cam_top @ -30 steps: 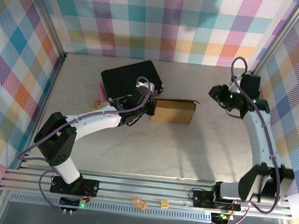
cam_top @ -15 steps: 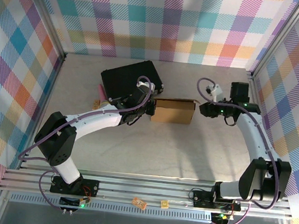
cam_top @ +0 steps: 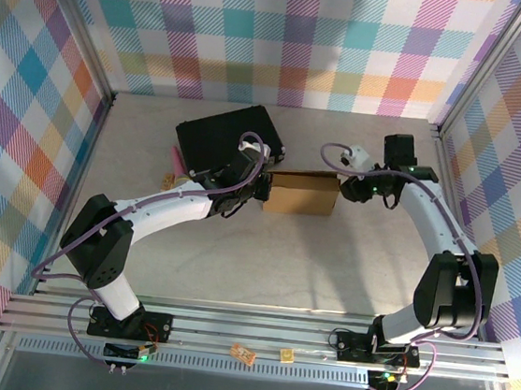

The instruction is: Fold the paper box

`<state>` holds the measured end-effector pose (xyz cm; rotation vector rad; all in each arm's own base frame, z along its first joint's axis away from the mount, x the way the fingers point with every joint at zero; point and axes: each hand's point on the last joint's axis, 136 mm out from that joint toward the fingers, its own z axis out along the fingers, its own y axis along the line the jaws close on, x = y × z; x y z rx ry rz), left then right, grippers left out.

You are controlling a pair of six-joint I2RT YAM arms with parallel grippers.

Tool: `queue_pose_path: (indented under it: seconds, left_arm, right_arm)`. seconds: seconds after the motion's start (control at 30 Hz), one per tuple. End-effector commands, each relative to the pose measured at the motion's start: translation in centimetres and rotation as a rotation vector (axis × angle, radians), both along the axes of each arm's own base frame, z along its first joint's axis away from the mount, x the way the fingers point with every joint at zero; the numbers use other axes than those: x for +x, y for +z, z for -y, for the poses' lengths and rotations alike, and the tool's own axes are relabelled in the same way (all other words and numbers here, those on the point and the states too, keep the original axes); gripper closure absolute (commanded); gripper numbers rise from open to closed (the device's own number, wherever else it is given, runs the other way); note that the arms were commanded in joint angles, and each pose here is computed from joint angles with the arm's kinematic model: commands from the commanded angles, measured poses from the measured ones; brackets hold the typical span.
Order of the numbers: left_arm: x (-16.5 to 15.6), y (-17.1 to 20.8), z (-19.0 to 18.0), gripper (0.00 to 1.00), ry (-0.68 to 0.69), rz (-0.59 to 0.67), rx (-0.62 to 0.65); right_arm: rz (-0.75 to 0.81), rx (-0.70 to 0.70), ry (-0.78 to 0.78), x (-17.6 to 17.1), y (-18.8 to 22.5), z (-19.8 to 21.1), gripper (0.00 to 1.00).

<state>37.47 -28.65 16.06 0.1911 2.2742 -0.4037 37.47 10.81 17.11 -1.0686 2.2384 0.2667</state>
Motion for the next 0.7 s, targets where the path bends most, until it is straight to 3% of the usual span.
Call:
queue_pose_path:
  seconds: [0.0, 0.07, 0.37, 0.53, 0.67]
  left_arm:
    - [-4.9, -8.1, -2.3, 1.00, -0.058, -0.262, 0.220]
    - [-4.9, -8.0, -2.4, 1.00, -0.057, -0.261, 0.220]
    - [-5.0, -8.0, -2.4, 1.00, -0.057, -0.262, 0.221]
    - [-4.9, -7.8, -2.4, 1.00, -0.057, -0.259, 0.223]
    - [-4.9, -7.8, -2.3, 1.00, -0.059, -0.258, 0.222]
  right_arm:
    - [0.054, -0.040, -0.010, 0.7, 1.3, 0.5, 0.67]
    - [0.068, -0.035, -0.025, 0.5, 1.8, 0.8, 0.69]
    - [0.065, 0.000, 0.002, 0.8, 1.8, 0.3, 0.57]
    - [0.036, 0.024, 0.018, 1.0, 1.5, -0.5, 0.59]
    - [0.026, 0.035, 0.015, 1.2, 1.3, -0.9, 0.68]
